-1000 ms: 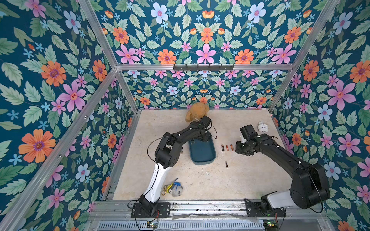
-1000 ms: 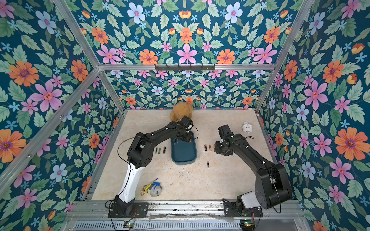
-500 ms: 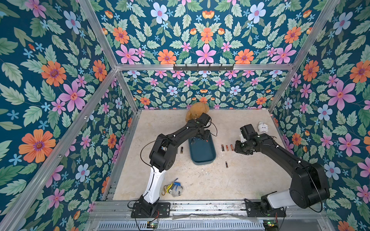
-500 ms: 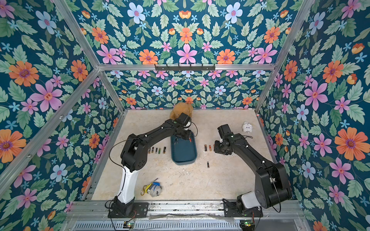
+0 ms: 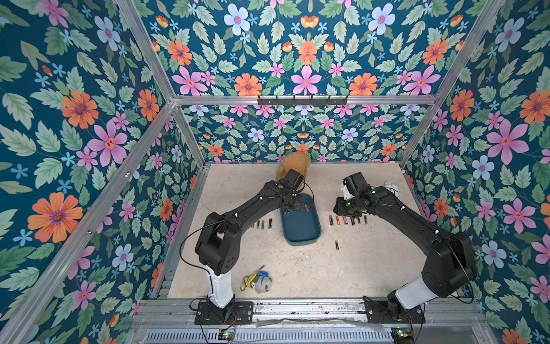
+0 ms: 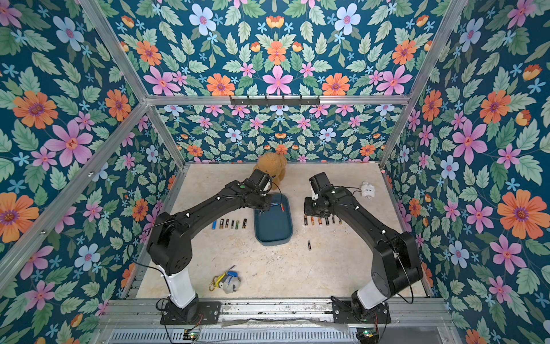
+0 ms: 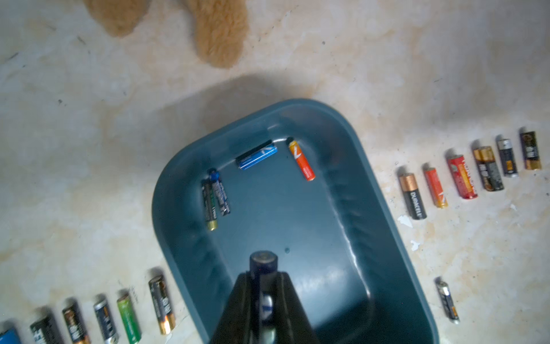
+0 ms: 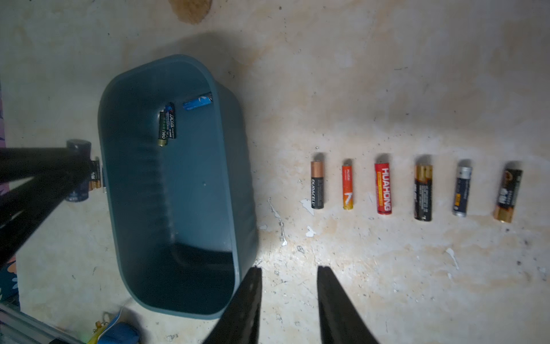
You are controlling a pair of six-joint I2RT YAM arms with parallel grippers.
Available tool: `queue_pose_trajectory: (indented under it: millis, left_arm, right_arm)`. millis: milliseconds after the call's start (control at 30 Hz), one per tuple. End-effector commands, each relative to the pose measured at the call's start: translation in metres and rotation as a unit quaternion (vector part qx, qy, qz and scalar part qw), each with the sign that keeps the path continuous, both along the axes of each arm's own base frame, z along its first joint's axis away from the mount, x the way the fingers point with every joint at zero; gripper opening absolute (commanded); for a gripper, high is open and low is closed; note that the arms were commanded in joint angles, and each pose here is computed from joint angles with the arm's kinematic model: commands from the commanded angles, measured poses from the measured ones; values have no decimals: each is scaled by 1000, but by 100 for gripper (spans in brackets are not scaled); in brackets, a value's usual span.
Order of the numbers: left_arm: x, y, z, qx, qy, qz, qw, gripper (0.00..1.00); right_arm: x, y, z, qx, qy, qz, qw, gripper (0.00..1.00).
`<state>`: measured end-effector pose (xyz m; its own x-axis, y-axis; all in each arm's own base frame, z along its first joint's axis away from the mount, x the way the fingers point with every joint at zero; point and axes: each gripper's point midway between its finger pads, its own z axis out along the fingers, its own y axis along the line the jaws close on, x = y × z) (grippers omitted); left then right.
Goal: Take the batteries out of the storage box
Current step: Pick up the battery from the storage box, then place the battery at the center of the board.
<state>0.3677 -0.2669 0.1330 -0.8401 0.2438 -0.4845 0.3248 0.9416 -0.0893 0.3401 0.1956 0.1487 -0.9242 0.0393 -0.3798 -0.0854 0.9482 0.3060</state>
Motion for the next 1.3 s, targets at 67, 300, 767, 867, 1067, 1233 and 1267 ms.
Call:
queue_pose_trajectory:
  millis: [67, 300, 767, 867, 1067, 1233, 1267]
  left_arm:
    - [-22, 39, 0, 18, 6, 56, 998, 19]
    - [-53, 79, -1, 20, 13, 94, 995, 20]
    - [-87, 99, -58, 20, 60, 138, 988, 20]
    - [-89, 100, -69, 20, 69, 145, 987, 21]
    - [-93, 101, -84, 19, 81, 154, 985, 21]
    - [-97, 101, -95, 22, 93, 154, 983, 22]
    - [-97, 101, -96, 21, 93, 155, 983, 21]
  right_arm:
    - [7, 10, 3, -14, 1, 5, 1000, 37]
    - [14, 21, -8, -21, 15, 16, 1000, 37]
    - [15, 23, -15, -31, 26, 27, 999, 37]
    - [14, 23, -16, -31, 28, 29, 999, 37]
    - [15, 23, -16, -33, 28, 30, 999, 37]
    - [14, 22, -16, -35, 28, 31, 999, 37]
    - [14, 22, -16, -35, 28, 30, 999, 37]
